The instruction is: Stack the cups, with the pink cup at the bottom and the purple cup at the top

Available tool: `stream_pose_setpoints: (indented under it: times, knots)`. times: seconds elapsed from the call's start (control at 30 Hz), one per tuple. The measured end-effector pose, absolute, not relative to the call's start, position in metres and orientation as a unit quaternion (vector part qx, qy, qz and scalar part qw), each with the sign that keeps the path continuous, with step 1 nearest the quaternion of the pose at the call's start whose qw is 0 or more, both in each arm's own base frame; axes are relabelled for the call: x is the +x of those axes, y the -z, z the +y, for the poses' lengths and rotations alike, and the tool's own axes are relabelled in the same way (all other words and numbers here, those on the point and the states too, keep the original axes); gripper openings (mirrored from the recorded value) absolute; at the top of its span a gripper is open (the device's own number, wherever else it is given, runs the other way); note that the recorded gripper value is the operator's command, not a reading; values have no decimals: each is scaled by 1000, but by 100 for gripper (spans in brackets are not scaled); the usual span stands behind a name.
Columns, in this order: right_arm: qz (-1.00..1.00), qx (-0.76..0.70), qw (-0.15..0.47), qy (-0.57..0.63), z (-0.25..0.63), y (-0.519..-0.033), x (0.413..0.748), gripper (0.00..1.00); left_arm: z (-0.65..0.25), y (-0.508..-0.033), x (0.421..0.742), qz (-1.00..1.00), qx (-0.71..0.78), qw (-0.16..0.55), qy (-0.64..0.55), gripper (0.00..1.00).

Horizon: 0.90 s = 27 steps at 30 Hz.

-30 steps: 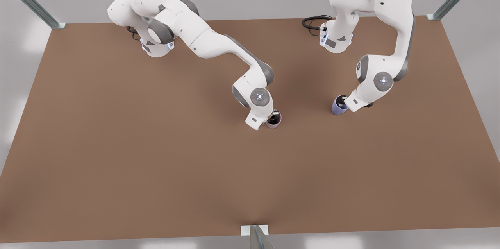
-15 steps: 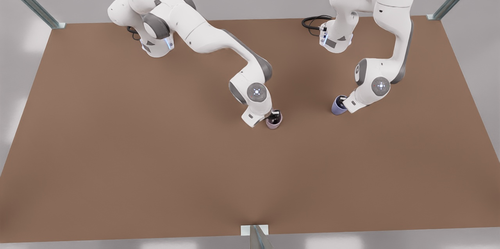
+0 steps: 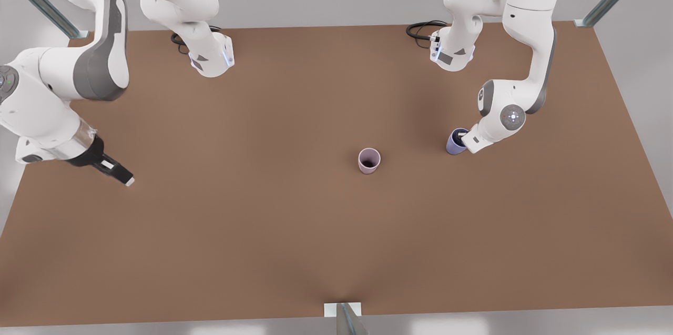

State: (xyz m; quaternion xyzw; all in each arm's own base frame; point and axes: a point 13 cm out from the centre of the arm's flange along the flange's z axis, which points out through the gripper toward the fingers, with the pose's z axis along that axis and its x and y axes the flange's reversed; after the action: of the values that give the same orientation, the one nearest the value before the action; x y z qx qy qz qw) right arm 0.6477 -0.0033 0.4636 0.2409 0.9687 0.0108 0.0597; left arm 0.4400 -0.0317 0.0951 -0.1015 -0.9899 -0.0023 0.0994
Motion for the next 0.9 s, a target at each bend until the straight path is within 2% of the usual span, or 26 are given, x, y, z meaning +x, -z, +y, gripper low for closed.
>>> stream_pose_setpoints:
  times: [0.2, 0.37, 0.47, 0.73, 0.9]
  knots:
    - [986, 161, 38, 17, -11, -449, 650, 100, -32, -105, 451, -991, -102, 91, 4, 21]
    - [992, 116, 42, 20, -16, -464, 648, 100, -52, -168, 495, -992, -115, 58, 2, 21]
    - [995, 92, 38, 19, -14, -465, 646, 100, -98, -219, 517, -989, -139, 42, -10, 21]
    - [998, 46, 32, 20, -13, -475, 639, 100, -345, -255, 484, -969, -226, 71, -74, 21]
    - [999, 33, 29, 22, -22, -482, 637, 100, -391, -241, 485, -975, -180, 96, -85, 21]
